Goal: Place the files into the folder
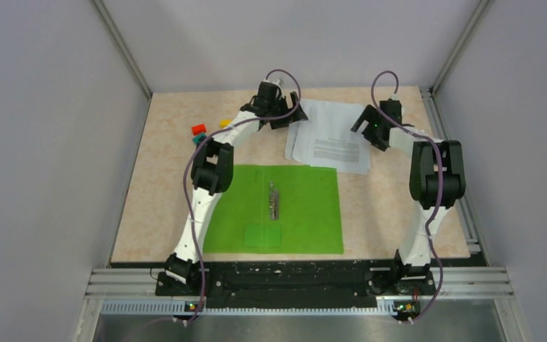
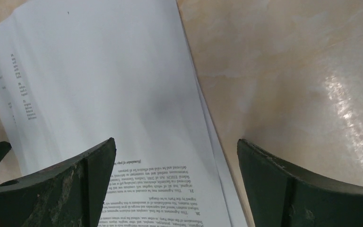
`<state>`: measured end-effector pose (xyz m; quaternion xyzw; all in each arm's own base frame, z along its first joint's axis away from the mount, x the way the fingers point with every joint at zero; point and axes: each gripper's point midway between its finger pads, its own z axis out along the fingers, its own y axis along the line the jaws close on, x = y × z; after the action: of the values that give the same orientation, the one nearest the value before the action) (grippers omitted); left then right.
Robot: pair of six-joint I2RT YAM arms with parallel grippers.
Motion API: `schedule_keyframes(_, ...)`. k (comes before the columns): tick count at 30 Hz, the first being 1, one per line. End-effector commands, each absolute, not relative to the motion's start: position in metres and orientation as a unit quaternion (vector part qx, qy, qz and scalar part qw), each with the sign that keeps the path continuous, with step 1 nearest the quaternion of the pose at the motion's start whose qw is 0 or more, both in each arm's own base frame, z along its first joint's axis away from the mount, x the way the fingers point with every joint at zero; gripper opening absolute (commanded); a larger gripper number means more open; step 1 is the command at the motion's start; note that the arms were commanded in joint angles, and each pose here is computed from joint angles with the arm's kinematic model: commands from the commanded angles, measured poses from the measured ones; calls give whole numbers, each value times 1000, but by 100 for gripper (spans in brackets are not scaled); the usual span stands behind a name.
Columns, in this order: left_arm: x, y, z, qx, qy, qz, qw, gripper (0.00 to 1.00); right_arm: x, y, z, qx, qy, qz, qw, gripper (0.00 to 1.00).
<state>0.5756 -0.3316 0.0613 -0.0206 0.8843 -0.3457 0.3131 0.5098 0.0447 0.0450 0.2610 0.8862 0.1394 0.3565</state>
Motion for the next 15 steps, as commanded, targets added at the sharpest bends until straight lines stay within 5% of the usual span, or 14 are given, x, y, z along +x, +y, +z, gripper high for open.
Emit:
schedule_keyframes(1,537,-339,28,-18,916,-327,233,99,456,80,5,237,926,123,266,99)
schedule_keyframes(15,538,-345,28,-39,910,-351,218,84,471,126,-3,209,931,159,253,99)
